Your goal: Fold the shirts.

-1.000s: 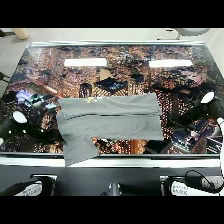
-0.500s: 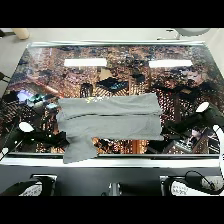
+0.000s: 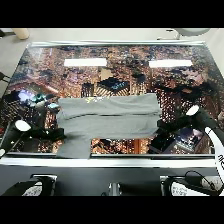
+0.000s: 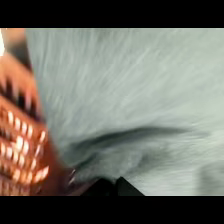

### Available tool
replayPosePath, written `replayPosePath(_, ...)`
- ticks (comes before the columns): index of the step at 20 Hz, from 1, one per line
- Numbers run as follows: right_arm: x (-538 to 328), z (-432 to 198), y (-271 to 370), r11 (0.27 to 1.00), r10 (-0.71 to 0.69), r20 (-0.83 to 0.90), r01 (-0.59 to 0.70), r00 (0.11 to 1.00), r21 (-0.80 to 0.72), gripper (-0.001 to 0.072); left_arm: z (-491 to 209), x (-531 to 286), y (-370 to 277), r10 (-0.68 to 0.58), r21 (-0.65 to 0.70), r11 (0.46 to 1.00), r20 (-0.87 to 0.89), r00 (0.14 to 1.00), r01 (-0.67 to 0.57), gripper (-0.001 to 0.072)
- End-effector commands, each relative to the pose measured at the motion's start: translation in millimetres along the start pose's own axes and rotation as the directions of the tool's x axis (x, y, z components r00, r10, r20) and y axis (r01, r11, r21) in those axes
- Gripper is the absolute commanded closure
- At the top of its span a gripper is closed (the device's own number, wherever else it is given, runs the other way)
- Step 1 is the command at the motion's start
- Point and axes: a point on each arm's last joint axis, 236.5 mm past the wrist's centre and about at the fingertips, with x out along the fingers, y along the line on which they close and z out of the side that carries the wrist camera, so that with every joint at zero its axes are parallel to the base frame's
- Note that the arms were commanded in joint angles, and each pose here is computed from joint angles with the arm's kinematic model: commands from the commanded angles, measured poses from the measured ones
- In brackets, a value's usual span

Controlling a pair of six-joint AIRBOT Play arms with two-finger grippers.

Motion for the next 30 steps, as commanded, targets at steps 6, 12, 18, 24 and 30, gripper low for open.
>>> replayPosePath(6,-105.6,141.1,85.6,0.984,0.111,0.420,-0.041,0.901,-0.173,0.0697,143.0,-103.6,-73.9,-0.095,0.174,0.984,0.383,0.919,0.029,0.0682)
replayPosePath(12,-34.4,198.6,90.6,0.994,0.091,0.398,-0.062,0.913,-0.086,0.0695,221.1,-36.3,-52.9,-0.055,-0.006,0.998,0.297,0.953,0.060,0.0680)
replayPosePath(18,-31.7,197.7,64.0,0.997,0.058,0.363,-0.035,0.930,-0.071,0.0012,222.1,-23.6,-53.0,-0.096,0.006,0.995,0.184,0.978,0.097,0.0126)
replayPosePath(24,-0.5,182.0,55.2,0.994,0.106,0.245,-0.107,0.964,-0.008,0.0003,202.2,-66.3,-105.4,-0.144,0.194,0.975,0.193,0.970,0.106,0.0127)
replayPosePath(30,2.2,167.6,127.0,0.958,0.285,0.197,-0.287,0.938,-0.023,0.0691,173.6,-25.6,-170.5,-0.176,0.327,0.937,0.136,0.975,0.123,0.0437)
